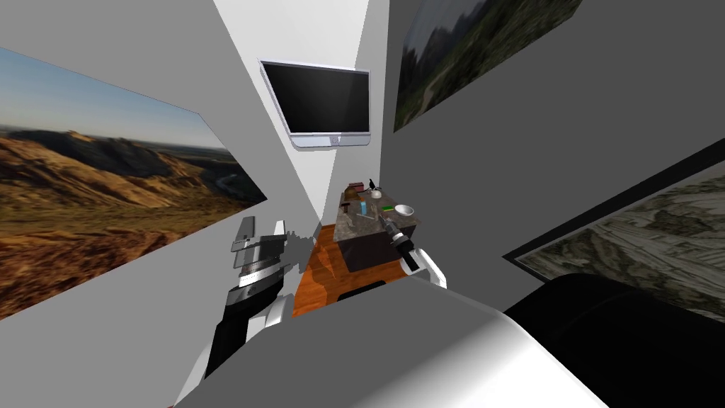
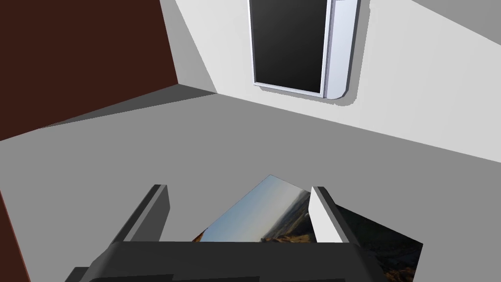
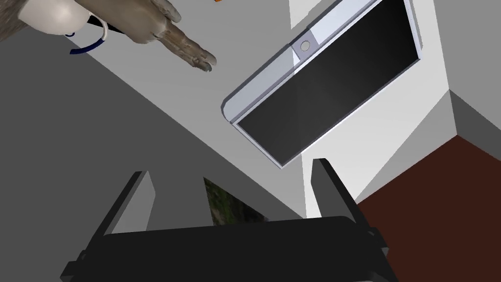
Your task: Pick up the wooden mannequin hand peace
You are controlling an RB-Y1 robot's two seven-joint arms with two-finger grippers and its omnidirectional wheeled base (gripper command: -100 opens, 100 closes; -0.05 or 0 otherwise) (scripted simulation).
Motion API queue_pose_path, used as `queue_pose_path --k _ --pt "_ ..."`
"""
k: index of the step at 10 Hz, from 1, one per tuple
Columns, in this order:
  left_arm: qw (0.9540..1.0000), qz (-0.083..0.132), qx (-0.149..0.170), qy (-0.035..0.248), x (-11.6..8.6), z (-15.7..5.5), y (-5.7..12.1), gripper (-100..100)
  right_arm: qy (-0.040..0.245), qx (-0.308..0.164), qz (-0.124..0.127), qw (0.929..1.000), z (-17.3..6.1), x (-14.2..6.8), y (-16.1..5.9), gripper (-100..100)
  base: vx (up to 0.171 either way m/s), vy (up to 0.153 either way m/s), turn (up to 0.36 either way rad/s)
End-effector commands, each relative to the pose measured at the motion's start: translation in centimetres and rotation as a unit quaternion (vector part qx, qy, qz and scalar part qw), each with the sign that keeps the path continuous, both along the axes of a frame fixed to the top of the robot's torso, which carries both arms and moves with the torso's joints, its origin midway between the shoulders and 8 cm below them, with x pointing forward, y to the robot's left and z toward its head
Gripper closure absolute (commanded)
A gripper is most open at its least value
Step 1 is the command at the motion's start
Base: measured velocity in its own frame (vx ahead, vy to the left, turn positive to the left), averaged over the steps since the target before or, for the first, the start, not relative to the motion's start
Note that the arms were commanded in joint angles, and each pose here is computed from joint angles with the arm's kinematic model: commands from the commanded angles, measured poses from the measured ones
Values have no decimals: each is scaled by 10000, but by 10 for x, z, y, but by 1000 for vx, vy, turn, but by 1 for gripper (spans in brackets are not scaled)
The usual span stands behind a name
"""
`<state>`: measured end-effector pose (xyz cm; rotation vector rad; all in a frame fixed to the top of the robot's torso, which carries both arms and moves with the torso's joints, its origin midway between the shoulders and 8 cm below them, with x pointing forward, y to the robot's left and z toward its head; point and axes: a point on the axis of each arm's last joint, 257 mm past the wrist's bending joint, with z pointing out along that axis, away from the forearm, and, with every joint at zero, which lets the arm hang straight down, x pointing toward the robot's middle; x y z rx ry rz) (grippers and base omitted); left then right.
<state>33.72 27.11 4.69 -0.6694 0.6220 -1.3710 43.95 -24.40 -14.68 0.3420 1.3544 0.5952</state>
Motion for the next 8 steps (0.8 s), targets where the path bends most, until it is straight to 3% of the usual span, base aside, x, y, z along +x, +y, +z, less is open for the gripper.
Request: queue_pose_path --k 1,4,7,8 --pt "10000 0 0 0 0 0 0 0 231 -339 -221 9989 -20 5 -12 -100 -2 104 -4" --pt "10000 0 0 0 0 0 0 0 430 -823 -429 9948 -37 12 -21 -100 5 86 -5" --pt "10000 0 0 0 0 0 0 0 786 -1401 -805 9837 -66 23 -44 -100 2 87 4" --pt "10000 0 0 0 0 0 0 0 789 -1525 -821 9817 -66 23 -44 -100 -2 79 -1"
